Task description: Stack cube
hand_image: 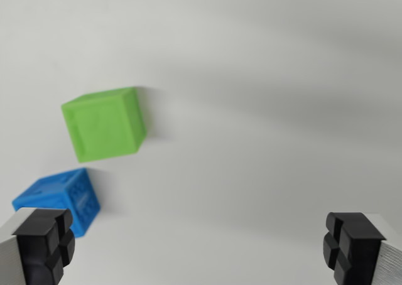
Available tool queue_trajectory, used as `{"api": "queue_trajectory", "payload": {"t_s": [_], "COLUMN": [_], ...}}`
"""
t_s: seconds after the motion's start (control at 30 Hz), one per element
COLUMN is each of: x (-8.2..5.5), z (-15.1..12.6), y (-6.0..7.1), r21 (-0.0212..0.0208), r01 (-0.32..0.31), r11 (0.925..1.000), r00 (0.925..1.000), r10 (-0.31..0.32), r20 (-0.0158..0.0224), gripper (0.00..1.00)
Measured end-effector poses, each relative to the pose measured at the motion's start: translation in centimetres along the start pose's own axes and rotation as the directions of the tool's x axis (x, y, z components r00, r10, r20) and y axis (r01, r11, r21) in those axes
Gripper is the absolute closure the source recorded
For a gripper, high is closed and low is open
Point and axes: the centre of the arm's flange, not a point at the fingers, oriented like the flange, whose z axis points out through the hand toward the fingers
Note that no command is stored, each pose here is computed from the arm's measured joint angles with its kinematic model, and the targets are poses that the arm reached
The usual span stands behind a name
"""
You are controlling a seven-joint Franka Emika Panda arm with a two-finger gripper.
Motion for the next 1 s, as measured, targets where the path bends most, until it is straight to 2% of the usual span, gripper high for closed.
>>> {"api": "queue_trajectory", "payload": {"t_s": [0.47,0.63,0.7,1.0], "x": [-2.9,-4.0,-4.4,-6.6], "z": [4.3,6.0,6.5,9.6], "y": [-2.1,-3.0,-3.2,-4.8], "r21": [-0.0007,-0.0016,-0.0011,-0.0017], "r01": [0.099,0.138,0.15,0.223], "r11": [0.9951,0.9904,0.9887,0.9749], "r00": [0.9951,0.9903,0.9886,0.9747], "r10": [-0.099,-0.138,-0.15,-0.223], "r20": [0.0089,0.0125,0.0125,0.0198], "gripper": [0.0,0.0,0.0,0.0]}}
